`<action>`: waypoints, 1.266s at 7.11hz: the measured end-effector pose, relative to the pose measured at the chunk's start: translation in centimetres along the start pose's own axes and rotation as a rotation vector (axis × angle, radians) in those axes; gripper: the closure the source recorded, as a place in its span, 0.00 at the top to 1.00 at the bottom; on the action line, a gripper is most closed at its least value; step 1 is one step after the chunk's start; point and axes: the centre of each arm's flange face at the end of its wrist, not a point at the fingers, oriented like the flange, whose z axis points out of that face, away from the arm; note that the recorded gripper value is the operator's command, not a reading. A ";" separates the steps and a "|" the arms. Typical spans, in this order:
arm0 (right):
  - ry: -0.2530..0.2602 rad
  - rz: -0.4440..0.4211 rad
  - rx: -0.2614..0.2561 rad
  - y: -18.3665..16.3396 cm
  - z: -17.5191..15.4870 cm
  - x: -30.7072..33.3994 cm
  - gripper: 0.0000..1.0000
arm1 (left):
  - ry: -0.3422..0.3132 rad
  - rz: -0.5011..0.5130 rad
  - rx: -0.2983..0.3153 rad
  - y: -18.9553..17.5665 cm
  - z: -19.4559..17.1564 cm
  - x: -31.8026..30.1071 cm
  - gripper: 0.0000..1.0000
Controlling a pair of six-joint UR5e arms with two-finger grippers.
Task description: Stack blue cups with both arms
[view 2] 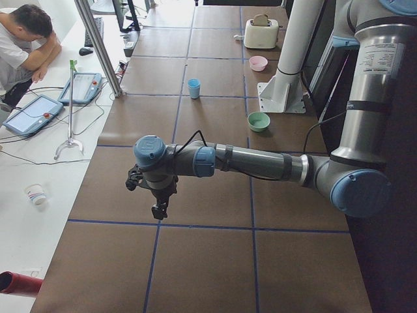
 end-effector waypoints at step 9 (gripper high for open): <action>-0.001 -0.008 0.003 -0.1 0.2 -0.2 1.00 | 0.010 -0.004 -0.012 3.3 1.1 -0.2 1.00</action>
